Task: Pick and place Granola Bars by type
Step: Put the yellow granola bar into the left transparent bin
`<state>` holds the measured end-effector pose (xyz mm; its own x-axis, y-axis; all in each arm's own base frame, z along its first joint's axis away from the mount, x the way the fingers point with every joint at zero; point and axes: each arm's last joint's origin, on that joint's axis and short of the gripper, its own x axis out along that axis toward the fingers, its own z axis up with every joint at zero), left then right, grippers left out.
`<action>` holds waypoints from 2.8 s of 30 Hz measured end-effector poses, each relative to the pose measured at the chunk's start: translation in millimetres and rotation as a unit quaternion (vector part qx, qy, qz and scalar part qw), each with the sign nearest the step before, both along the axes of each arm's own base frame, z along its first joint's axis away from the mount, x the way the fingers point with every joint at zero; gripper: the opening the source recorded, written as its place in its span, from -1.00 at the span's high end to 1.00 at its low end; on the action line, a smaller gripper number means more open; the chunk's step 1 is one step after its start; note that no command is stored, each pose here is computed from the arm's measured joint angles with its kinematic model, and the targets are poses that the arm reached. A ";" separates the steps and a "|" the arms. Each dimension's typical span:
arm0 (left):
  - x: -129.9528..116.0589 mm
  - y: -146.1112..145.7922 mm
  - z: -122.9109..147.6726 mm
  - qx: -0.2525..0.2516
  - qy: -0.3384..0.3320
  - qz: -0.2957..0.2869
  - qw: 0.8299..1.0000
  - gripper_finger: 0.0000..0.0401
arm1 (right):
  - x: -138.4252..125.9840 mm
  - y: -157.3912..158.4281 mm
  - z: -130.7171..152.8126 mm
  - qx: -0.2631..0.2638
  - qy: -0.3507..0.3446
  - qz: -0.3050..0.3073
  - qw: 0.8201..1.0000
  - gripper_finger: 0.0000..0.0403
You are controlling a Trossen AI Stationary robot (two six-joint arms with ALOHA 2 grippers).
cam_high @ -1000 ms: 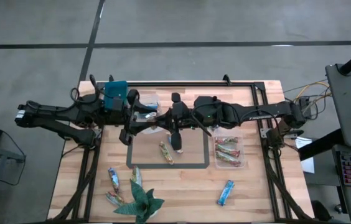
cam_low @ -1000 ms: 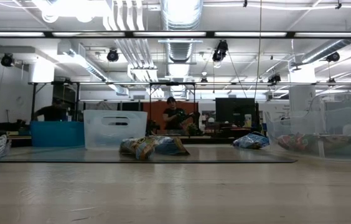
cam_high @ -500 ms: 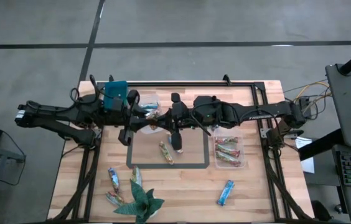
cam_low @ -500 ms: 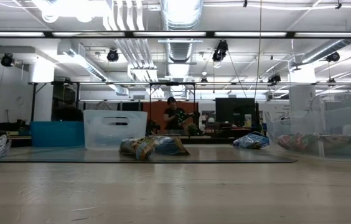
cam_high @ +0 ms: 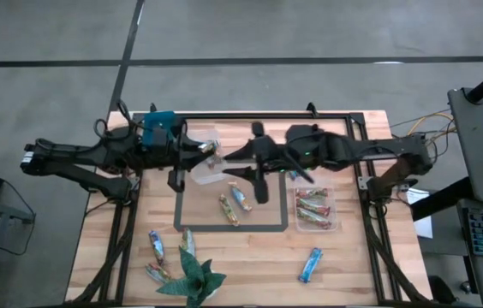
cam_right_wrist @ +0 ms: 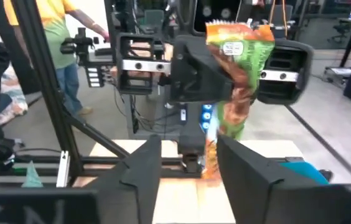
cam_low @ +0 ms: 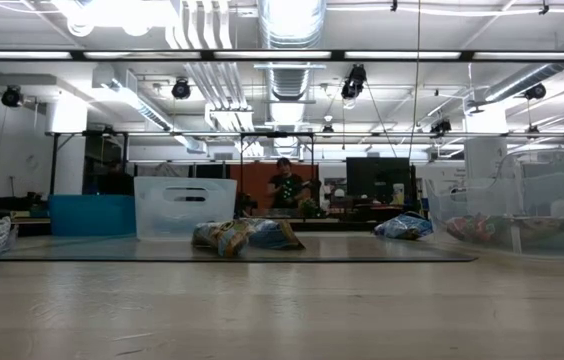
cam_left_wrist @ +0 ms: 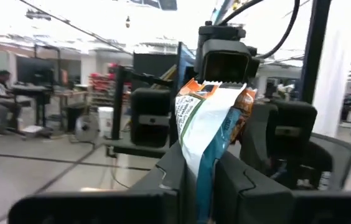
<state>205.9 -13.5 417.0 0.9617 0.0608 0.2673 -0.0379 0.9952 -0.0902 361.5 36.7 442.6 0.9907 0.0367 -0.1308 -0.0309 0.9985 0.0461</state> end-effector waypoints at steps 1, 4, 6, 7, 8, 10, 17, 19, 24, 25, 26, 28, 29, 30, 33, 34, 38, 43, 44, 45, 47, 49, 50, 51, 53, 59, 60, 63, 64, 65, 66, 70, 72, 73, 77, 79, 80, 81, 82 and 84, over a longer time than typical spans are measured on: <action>-0.2 0.7 0.8 0.003 -0.001 0.005 1.000 0.87 | -5.5 -0.7 3.6 -0.002 0.001 -0.002 1.000 0.23; -0.5 4.7 1.3 0.008 0.015 0.033 0.999 0.87 | -20.5 -3.4 10.4 -0.001 0.014 -0.011 1.000 0.15; -0.3 8.6 0.6 0.012 0.050 0.054 0.997 0.88 | -32.0 -4.2 15.9 0.006 0.021 -0.015 1.000 0.11; 0.3 10.9 1.1 0.015 0.069 0.064 0.995 0.89 | -38.1 -3.9 17.2 0.009 0.031 -0.015 0.999 0.10; 1.5 13.1 1.5 0.017 0.089 0.074 0.993 0.90 | -43.8 -3.1 19.0 0.011 0.038 -0.013 0.999 0.09; 4.6 18.3 1.8 0.020 0.131 0.092 0.987 0.91 | -56.2 -1.3 20.0 0.012 0.060 -0.009 0.998 0.08; 21.4 38.7 12.9 0.022 0.276 0.130 0.952 0.92 | -91.1 12.3 25.1 0.011 0.077 0.019 0.997 0.12; 29.1 44.8 12.6 0.020 0.329 0.131 0.935 0.92 | -100.3 16.8 27.8 0.012 0.071 0.030 0.997 0.13; 51.8 58.5 -0.7 0.016 0.446 0.128 0.886 0.92 | -116.8 24.1 29.0 0.008 0.064 0.035 0.997 0.16; 56.2 61.2 -6.3 0.017 0.469 0.128 0.874 0.92 | -119.7 24.8 29.0 0.007 0.063 0.034 0.997 0.16; 59.5 64.1 -12.4 0.017 0.491 0.128 0.862 0.92 | -122.6 25.5 28.9 0.005 0.061 0.034 0.998 0.17; 67.5 69.8 -28.3 0.018 0.531 0.128 0.837 0.92 | -127.0 27.0 28.0 0.004 0.060 0.039 0.997 0.18; 70.2 72.4 -35.4 0.019 0.544 0.128 0.829 0.92 | -127.4 27.6 27.2 0.004 0.061 0.041 0.997 0.18; 73.4 74.7 -44.0 0.021 0.558 0.126 0.820 0.92 | -128.1 28.5 26.7 0.003 0.061 0.043 0.997 0.19; 80.6 82.5 -66.3 0.027 0.590 0.123 0.798 0.92 | -128.7 31.7 25.7 0.001 0.063 0.049 0.997 0.20; 82.4 85.7 -74.1 0.026 0.599 0.124 0.791 0.92 | -129.0 33.1 25.8 0.000 0.063 0.053 0.997 0.21; 84.0 96.9 -106.7 0.013 0.629 0.123 0.768 0.93 | -130.6 38.8 26.0 -0.002 0.061 0.066 0.996 0.21; 77.0 105.5 -148.2 -0.008 0.647 0.114 0.754 0.93 | -132.2 44.0 26.1 -0.004 0.060 0.077 0.995 0.23; 75.4 107.1 -155.5 -0.013 0.649 0.112 0.753 0.93 | -132.5 44.8 26.2 -0.004 0.060 0.079 0.995 0.24; 73.4 108.3 -162.1 -0.017 0.653 0.112 0.749 0.93 | -132.6 45.3 26.1 -0.004 0.060 0.080 0.995 0.25; 69.4 110.3 -173.7 -0.023 0.659 0.113 0.743 0.93 | -132.7 45.8 26.0 -0.005 0.060 0.081 0.995 0.26; 68.1 111.6 -181.9 -0.024 0.658 0.107 0.745 0.93 | -132.6 45.8 26.1 -0.003 0.061 0.081 0.995 0.27; 67.8 112.6 -184.9 -0.025 0.655 0.106 0.748 0.93 | -132.6 45.7 26.1 -0.002 0.061 0.080 0.995 0.28; 67.4 113.8 -187.3 -0.026 0.652 0.107 0.750 0.93 | -132.6 45.7 26.1 -0.001 0.061 0.080 0.995 0.28; 67.3 117.0 -191.3 -0.025 0.644 0.110 0.757 0.93 | -132.5 45.8 26.0 -0.002 0.061 0.080 0.995 0.29; 62.9 127.7 -198.6 -0.016 0.638 0.109 0.762 0.93 | -132.4 45.8 26.2 0.009 0.061 0.078 0.995 0.31; 62.4 129.2 -199.4 -0.014 0.637 0.107 0.764 0.93 | -132.4 45.8 26.2 0.011 0.061 0.077 0.995 0.31; 64.7 135.2 -201.2 -0.006 0.628 0.104 0.771 0.94 | -132.3 45.2 26.2 0.013 0.061 0.066 0.996 0.30; 65.3 136.9 -202.1 -0.006 0.628 0.100 0.772 0.94 | -132.3 45.1 26.2 0.013 0.061 0.064 0.996 0.30; 65.2 137.9 -204.6 -0.007 0.633 0.097 0.768 0.94 | -132.3 45.0 26.2 0.013 0.061 0.064 0.996 0.30; 65.9 138.8 -207.9 -0.009 0.638 0.091 0.765 0.94 | -132.3 44.9 26.2 0.013 0.060 0.062 0.996 0.30; 70.8 140.1 -223.2 -0.012 0.655 0.064 0.752 0.94 | -132.0 44.3 26.0 0.011 0.060 0.050 0.997 0.30; 73.9 141.3 -229.7 -0.013 0.659 0.059 0.750 0.94 | -132.0 44.3 26.0 0.011 0.060 0.049 0.997 0.31; 74.9 141.8 -233.0 -0.014 0.663 0.057 0.747 0.94 | -132.0 44.1 25.9 0.011 0.060 0.047 0.997 0.31; 79.2 143.9 -246.0 -0.014 0.674 0.051 0.737 0.94 | -131.9 43.7 26.0 0.011 0.060 0.039 0.997 0.30; 80.4 144.4 -250.1 -0.015 0.677 0.045 0.735 0.94 | -131.9 43.6 25.9 0.013 0.060 0.038 0.997 0.30; 81.3 144.8 -251.1 -0.014 0.677 0.044 0.735 0.94 | -131.8 43.6 25.9 0.013 0.060 0.037 0.997 0.30; 82.2 145.3 -252.2 -0.016 0.676 0.043 0.735 0.94 | -131.8 43.6 25.9 0.012 0.060 0.037 0.997 0.30; 82.5 145.4 -253.2 -0.020 0.677 0.043 0.735 0.94 | -131.8 43.6 25.8 0.012 0.060 0.037 0.997 0.30; 82.7 145.4 -254.7 -0.026 0.678 0.044 0.733 0.93 | -131.8 43.5 25.8 0.012 0.061 0.037 0.997 0.30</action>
<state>288.5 131.9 162.3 0.3330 0.1145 -0.9359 -0.1922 0.9800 0.0515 229.7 80.2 468.4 0.9622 0.1138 -0.2475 -0.0970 0.9922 0.0787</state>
